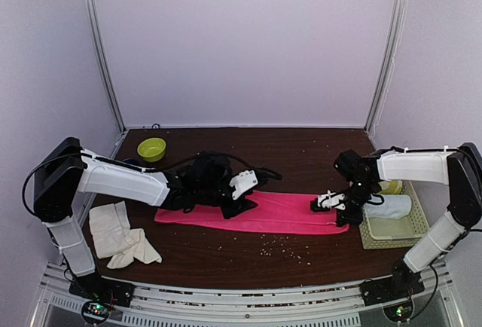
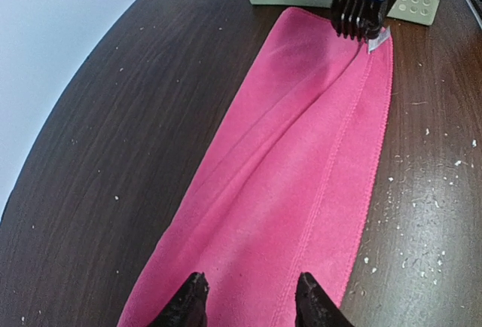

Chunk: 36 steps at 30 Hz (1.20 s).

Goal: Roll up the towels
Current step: Smooth out the towel at the center of the board.

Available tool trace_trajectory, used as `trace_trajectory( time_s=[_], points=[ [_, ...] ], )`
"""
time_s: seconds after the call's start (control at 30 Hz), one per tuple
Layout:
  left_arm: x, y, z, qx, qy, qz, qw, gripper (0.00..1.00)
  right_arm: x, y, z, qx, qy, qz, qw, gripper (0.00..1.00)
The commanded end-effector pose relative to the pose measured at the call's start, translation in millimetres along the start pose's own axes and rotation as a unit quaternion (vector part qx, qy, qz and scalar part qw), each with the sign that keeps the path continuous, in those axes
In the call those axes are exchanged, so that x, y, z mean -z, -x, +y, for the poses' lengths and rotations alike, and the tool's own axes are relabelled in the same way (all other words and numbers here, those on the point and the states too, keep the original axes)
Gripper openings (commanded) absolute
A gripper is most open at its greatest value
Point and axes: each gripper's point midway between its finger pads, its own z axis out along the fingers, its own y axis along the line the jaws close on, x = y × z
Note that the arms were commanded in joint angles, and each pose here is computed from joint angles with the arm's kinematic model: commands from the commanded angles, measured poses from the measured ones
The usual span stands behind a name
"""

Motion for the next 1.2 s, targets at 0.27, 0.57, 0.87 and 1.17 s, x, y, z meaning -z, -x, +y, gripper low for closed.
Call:
trace_trajectory(
  time_s=[0.27, 0.57, 0.87, 1.17],
  points=[
    [-38.3, 14.0, -48.6, -0.16, -0.015, -0.026, 0.987, 0.37, 43.5, 15.5, -12.4, -0.013, -0.039, -0.068, 0.997, 0.0],
    [-62.4, 11.6, -48.5, -0.211, 0.093, -0.013, 0.973, 0.36, 45.4, 15.7, -14.0, -0.021, -0.036, -0.077, 0.996, 0.0],
    [-72.9, 0.5, -41.7, -0.223, 0.124, 0.003, 0.967, 0.34, 48.0, 13.8, -14.9, -0.026, -0.035, -0.079, 0.996, 0.0],
    [-89.9, -6.9, -46.0, -0.232, 0.114, 0.015, 0.966, 0.33, 50.2, 12.7, -18.2, -0.034, -0.037, -0.084, 0.995, 0.0]
  ],
)
